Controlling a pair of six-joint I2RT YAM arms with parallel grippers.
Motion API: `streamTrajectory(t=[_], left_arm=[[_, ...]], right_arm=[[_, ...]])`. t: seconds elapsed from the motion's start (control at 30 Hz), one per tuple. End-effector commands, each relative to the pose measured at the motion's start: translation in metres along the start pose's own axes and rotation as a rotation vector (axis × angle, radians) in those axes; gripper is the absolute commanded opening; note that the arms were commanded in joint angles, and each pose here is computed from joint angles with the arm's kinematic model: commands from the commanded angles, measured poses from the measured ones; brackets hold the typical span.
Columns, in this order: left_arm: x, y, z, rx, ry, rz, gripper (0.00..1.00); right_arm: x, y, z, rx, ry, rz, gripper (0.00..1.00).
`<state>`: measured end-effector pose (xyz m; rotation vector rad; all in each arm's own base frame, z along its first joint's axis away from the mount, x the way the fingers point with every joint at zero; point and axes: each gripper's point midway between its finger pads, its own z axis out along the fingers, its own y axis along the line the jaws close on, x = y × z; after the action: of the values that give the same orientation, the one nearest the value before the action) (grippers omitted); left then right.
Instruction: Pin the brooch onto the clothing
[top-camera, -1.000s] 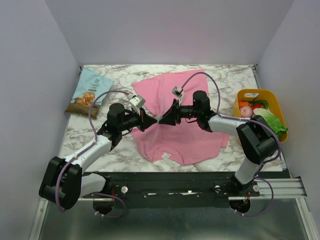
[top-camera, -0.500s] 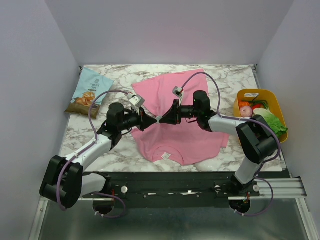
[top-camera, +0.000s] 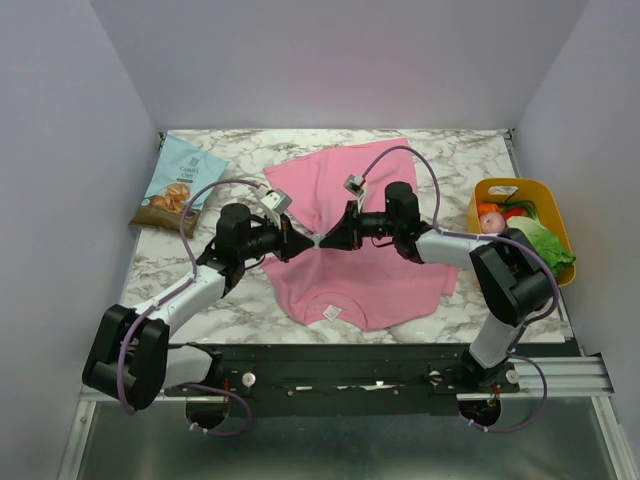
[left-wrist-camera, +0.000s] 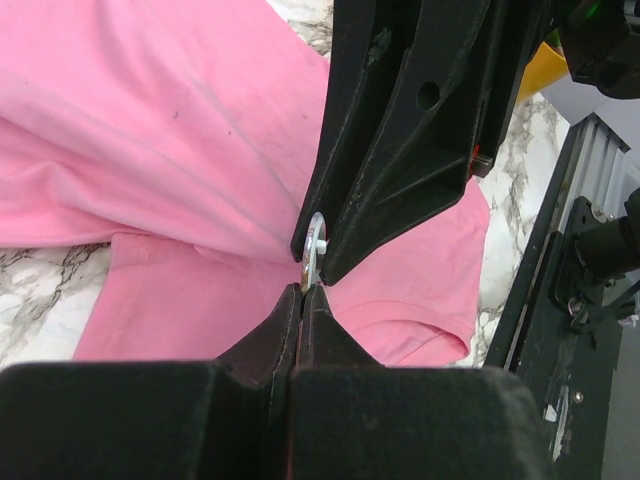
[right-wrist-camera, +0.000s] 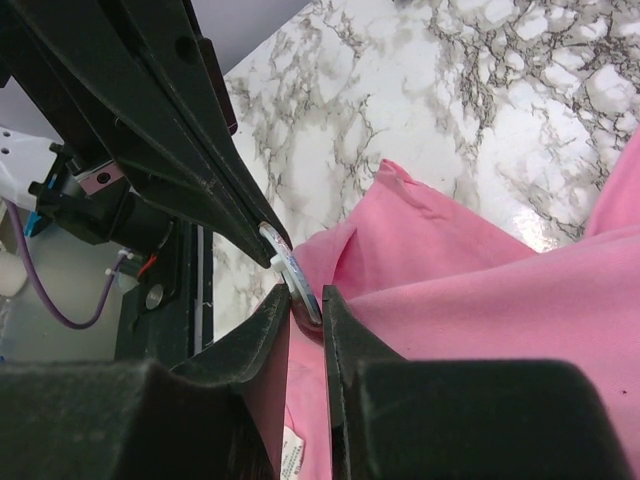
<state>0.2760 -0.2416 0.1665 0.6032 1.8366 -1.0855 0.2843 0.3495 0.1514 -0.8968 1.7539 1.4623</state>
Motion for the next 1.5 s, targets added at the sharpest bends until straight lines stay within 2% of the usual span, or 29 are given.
streamTrajectory(t=[0.0,0.5,0.63,0.83,1.47], left_arm=[[-0.009,-0.007,0.005,0.047,0.007,0.022,0.0],[-0.016,-0.009,0.014,0.064,0.033,0.036,0.0],[-0.014,-0.01,0.016,0.069,0.042,0.033,0.0],[-0.012,-0.014,0.02,0.08,0.053,0.036,0.0],[-0.007,-0.009,0.032,0.056,0.106,0.03,0.0]], right_arm=[[-0.008,0.012,0.012,-0.06,0.009,-0.042,0.24],[-0.003,0.0,0.021,-0.01,0.041,-0.007,0.22],[-0.003,-0.008,0.021,0.033,0.039,0.002,0.17],[-0.002,-0.013,0.023,0.048,0.043,0.017,0.15],[-0.001,-0.012,0.024,0.049,0.053,0.01,0.18]])
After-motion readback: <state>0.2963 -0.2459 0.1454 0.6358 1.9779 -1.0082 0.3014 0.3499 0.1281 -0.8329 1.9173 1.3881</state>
